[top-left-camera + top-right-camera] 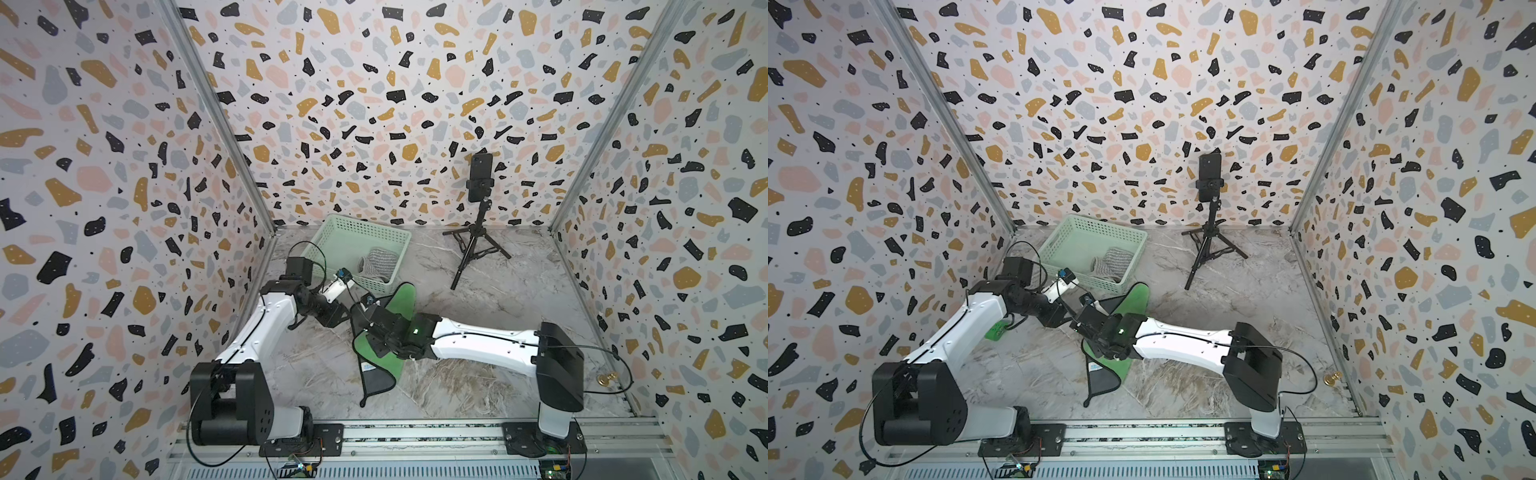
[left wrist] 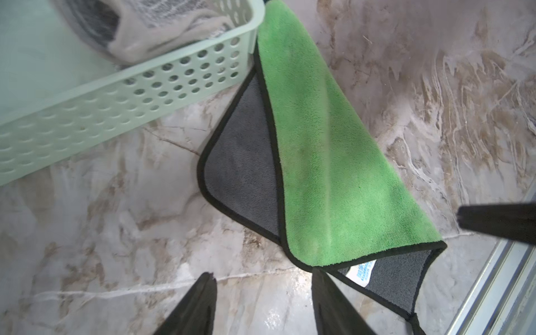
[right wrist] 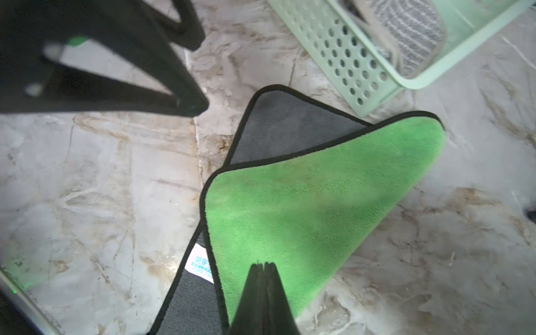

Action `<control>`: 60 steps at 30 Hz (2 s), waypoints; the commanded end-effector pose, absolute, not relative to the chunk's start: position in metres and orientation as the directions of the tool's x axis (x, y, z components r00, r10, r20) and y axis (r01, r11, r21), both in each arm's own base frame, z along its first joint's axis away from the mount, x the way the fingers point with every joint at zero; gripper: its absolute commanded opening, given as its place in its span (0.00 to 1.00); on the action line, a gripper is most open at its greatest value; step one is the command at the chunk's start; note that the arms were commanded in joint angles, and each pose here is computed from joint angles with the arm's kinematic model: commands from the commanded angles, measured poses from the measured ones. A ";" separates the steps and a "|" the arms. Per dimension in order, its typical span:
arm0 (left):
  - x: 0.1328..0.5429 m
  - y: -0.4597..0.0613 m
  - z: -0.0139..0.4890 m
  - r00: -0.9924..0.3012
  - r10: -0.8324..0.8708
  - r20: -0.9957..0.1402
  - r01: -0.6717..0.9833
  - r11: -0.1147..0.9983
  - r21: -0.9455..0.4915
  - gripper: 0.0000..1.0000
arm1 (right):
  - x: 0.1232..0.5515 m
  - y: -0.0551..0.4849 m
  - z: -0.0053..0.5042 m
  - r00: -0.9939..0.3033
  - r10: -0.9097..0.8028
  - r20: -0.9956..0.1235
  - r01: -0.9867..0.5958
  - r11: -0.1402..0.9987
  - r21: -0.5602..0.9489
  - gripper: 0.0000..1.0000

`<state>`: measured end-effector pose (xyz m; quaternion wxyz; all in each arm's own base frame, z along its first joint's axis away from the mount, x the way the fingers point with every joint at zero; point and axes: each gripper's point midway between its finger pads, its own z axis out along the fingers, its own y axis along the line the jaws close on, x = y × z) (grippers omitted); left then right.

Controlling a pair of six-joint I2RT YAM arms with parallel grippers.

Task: Fold the square dishcloth
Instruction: Flatten out the cleaning item at the center of the board.

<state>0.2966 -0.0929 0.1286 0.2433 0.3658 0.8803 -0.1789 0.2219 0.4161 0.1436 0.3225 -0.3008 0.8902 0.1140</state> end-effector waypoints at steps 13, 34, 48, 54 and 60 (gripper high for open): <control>0.327 -0.105 0.073 -0.714 0.595 -0.368 0.671 0.732 -0.119 0.37 | 0.194 0.429 0.120 -0.503 -0.498 -0.706 -0.704 0.710 0.000 0.62; 0.345 -0.102 0.016 -0.738 0.657 -0.151 0.672 0.735 -0.086 0.34 | 0.190 0.422 0.057 -0.510 -0.601 -0.616 -0.692 0.711 -0.121 0.00; 0.352 -0.087 0.006 -0.677 0.729 -0.103 0.726 0.684 0.074 0.31 | 0.184 0.293 0.044 -0.654 -0.136 -0.745 -0.279 0.958 0.070 0.03; 0.351 -0.092 0.010 -0.643 0.756 -0.124 0.752 0.653 0.089 0.31 | 0.169 0.229 0.047 -0.628 -0.030 -0.778 -0.141 0.987 0.076 0.46; 0.344 -0.104 0.014 -0.609 0.779 -0.150 0.778 0.623 0.076 0.31 | 0.165 0.258 0.090 -0.587 -0.141 -0.797 -0.280 0.959 0.036 0.71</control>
